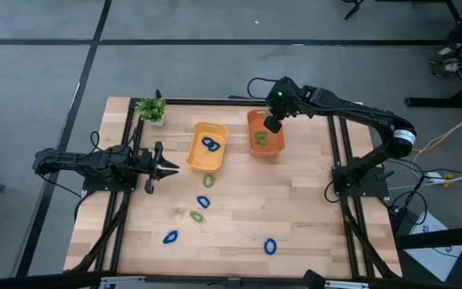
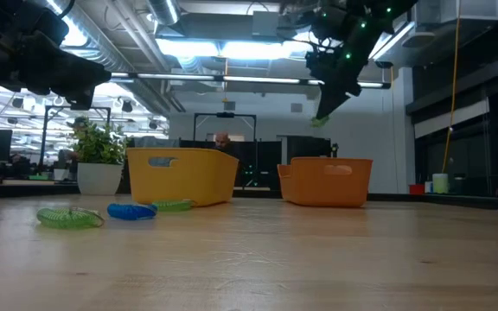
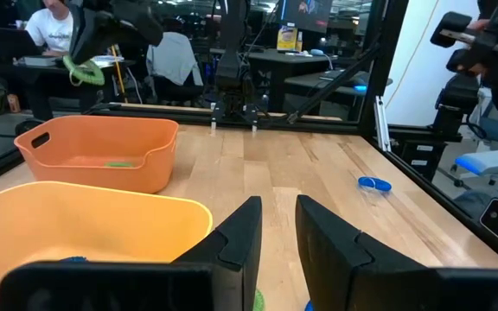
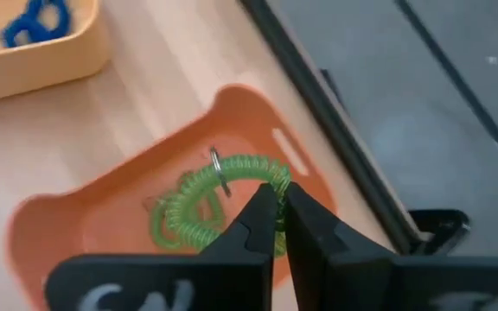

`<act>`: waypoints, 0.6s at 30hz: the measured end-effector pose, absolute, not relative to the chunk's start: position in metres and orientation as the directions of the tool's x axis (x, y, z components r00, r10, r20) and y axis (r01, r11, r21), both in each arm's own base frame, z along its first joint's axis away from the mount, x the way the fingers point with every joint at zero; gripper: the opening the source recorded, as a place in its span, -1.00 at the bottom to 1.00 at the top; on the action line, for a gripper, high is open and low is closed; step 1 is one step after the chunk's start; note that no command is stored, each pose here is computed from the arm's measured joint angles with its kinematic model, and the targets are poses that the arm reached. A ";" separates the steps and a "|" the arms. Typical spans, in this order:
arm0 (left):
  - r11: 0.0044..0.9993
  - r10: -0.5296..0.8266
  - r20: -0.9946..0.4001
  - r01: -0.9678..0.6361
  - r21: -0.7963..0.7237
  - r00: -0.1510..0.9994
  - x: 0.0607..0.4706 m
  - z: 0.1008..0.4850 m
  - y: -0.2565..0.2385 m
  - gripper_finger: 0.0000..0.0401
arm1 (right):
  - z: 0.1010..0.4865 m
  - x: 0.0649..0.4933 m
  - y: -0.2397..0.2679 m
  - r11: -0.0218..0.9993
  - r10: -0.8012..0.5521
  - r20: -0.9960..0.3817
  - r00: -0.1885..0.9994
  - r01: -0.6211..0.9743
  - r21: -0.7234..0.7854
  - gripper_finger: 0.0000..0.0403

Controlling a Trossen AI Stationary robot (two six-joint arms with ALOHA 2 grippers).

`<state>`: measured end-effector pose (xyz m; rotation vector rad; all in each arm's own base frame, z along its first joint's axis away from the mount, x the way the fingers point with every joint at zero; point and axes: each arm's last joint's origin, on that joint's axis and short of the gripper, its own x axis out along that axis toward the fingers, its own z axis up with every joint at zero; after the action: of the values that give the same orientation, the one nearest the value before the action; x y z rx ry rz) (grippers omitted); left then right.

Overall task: Sort items
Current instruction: Put the green keychain into the orange bin

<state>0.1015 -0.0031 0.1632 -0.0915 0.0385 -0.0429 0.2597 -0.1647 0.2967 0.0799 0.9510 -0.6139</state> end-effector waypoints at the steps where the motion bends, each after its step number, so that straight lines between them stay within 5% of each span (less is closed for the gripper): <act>1: 0.995 -0.045 -0.036 0.041 -0.092 0.998 0.101 0.163 -0.003 -0.65 | 0.295 0.260 -0.165 0.840 -0.440 -0.787 0.432 0.508 -0.190 -0.92; 18: 0.995 -0.045 -0.036 0.041 -0.092 0.998 0.101 0.163 -0.003 -0.65 | 0.294 0.260 -0.163 0.888 -0.381 -0.806 0.454 0.423 -0.181 -0.92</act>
<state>0.1015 -0.0031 0.1632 -0.0912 0.0384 -0.0429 0.2598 -0.1635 0.2937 0.0478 0.9820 -0.4961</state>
